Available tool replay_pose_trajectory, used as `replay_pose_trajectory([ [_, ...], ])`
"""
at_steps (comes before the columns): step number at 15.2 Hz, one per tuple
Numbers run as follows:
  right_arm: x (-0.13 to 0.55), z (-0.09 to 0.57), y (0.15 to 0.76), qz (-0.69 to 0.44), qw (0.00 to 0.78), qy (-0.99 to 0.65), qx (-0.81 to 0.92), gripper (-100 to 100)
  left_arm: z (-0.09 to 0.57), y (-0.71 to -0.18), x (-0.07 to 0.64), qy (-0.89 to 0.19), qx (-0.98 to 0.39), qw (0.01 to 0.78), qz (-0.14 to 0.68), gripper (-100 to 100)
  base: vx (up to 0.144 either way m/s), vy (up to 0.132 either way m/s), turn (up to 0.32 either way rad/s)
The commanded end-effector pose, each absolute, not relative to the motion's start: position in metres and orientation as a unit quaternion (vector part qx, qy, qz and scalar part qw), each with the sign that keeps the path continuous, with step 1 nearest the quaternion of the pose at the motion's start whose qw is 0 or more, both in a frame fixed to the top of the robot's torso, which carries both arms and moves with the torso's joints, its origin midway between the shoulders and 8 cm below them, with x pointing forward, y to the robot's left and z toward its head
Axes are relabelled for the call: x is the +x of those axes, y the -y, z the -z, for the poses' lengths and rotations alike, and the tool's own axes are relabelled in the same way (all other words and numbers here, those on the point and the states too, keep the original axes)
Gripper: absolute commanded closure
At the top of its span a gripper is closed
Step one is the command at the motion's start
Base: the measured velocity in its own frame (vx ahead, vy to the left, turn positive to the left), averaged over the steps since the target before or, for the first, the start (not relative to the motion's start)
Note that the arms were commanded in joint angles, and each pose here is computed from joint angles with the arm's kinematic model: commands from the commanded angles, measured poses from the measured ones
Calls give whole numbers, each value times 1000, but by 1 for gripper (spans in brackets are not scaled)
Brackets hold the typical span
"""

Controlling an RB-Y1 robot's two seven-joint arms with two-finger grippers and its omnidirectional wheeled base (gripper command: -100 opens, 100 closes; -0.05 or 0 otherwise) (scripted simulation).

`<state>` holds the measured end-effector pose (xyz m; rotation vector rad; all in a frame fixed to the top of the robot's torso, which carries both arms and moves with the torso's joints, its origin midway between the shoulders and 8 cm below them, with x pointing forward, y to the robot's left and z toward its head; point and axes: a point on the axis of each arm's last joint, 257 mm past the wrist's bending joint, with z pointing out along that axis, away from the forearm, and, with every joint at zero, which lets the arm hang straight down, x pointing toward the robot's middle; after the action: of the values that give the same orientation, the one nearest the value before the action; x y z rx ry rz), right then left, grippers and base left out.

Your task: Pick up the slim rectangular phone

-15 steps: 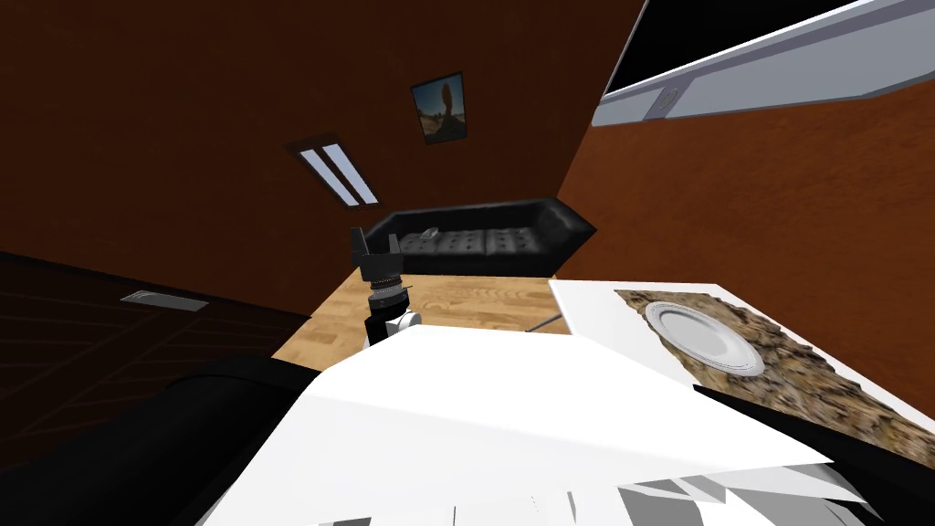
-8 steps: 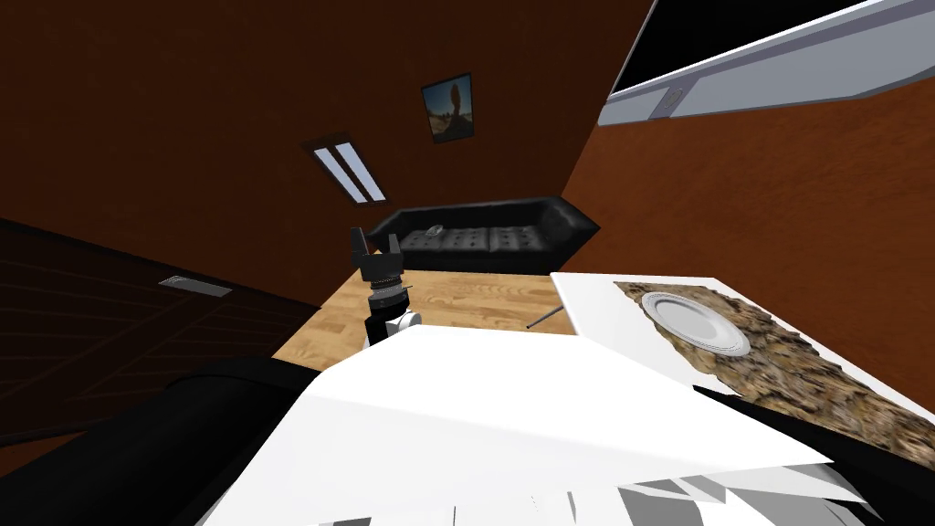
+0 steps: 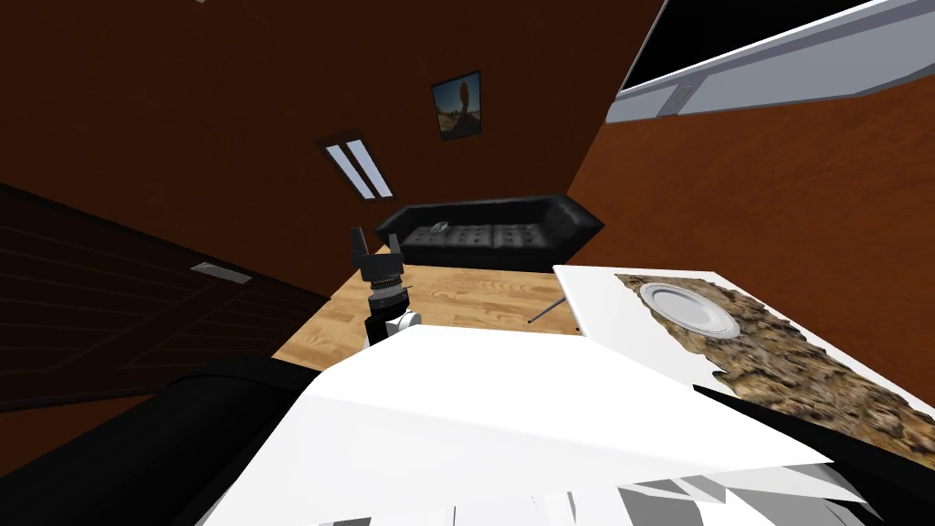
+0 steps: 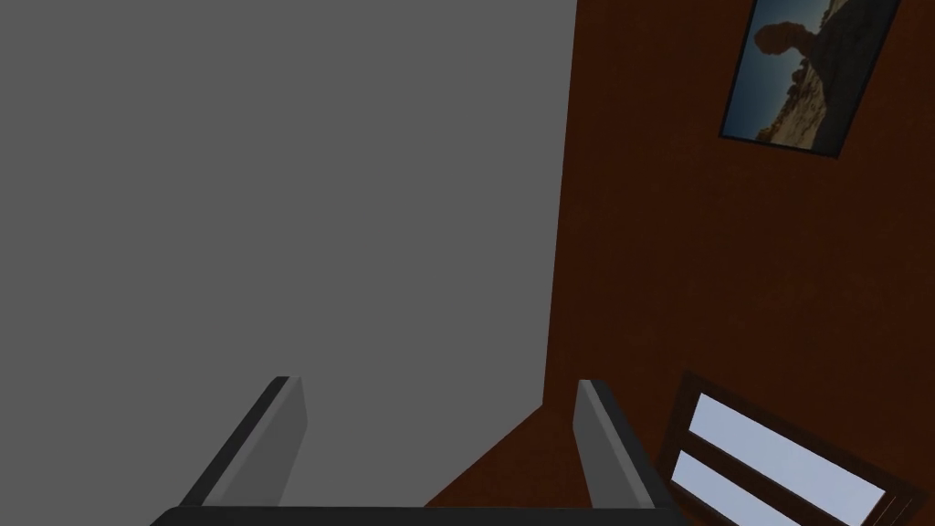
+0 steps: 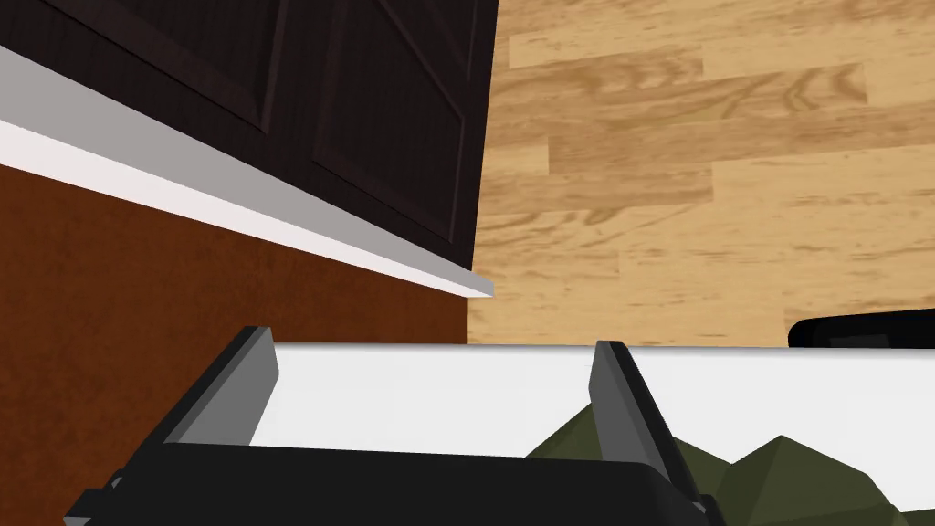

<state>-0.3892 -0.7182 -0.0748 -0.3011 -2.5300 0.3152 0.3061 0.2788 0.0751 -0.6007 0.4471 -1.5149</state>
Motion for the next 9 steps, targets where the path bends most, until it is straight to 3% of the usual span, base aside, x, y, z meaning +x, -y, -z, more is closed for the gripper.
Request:
replay_pose_trajectory([
  [1,-375,88,719,-115,251,955,-114,-100,-75,-279,306,-198,-266,664,670,0,-151,49,82],
  [9,-312,136,734,-126,116,977,-124,-100,-75,-279,306,-198,-266,664,670,0,-141,44,58],
])
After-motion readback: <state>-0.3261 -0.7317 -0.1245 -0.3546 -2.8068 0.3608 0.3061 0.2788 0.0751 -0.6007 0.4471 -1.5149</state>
